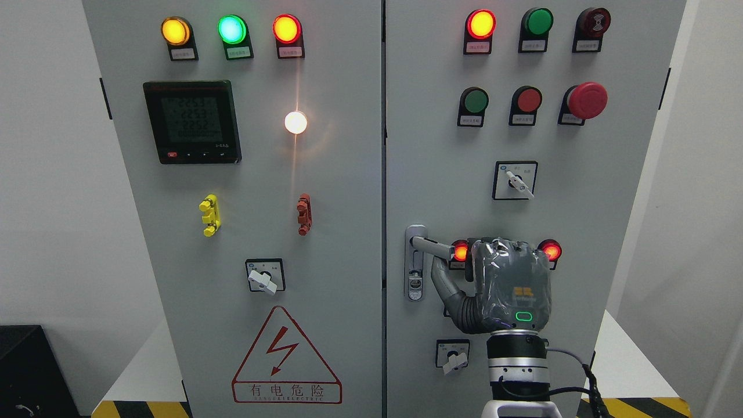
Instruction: Release door handle
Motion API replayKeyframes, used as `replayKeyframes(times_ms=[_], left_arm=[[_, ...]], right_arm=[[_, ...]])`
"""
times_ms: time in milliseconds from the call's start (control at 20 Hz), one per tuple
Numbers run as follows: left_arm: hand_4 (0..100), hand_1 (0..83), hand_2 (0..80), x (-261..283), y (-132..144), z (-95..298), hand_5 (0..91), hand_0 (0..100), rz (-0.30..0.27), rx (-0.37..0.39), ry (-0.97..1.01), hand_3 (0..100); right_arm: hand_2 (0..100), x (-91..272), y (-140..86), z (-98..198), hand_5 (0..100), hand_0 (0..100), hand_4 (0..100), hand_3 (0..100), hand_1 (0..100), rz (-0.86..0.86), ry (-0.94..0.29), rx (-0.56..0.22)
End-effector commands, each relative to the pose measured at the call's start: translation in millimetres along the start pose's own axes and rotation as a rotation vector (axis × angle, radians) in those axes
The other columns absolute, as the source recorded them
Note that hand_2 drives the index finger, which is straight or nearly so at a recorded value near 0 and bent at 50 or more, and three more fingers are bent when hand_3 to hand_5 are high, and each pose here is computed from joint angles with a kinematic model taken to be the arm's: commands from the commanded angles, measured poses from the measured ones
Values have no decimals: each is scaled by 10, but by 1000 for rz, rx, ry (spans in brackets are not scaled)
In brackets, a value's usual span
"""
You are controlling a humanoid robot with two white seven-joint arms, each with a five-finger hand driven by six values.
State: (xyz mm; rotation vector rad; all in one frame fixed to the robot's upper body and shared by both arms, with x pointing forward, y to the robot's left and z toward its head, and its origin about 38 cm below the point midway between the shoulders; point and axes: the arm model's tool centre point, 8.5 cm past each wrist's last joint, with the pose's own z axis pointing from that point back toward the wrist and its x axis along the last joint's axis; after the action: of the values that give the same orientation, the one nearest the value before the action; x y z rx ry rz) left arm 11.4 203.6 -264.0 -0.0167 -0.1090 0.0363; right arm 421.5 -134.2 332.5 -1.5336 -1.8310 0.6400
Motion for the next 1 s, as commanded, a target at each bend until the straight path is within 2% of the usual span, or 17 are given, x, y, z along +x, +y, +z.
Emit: replayKeyframes(times_ms=[0,350,551,951], left_arm=[[0,556,0,68,10,-1,0,120,-2,4,3,0],[0,556,0,68,10,-1,0,120,-3,4,3,0],[0,556,0,68,10,-1,0,120,-2,4,3,0],[0,556,0,68,10,-1,0,120,-3,4,3,0]], right_arm=[[873,-2,-21,46,1000,470,1000,1000,331,-4,0,-5],[868,-30,-24,155,1000,471,1000,1000,332,-9,2,-1],[853,-83,-38,246,1000,471,1000,1000,334,0,-3,-23],[732,-460,-149,525,1000,475,988,1000,338,-15,-42,-101]])
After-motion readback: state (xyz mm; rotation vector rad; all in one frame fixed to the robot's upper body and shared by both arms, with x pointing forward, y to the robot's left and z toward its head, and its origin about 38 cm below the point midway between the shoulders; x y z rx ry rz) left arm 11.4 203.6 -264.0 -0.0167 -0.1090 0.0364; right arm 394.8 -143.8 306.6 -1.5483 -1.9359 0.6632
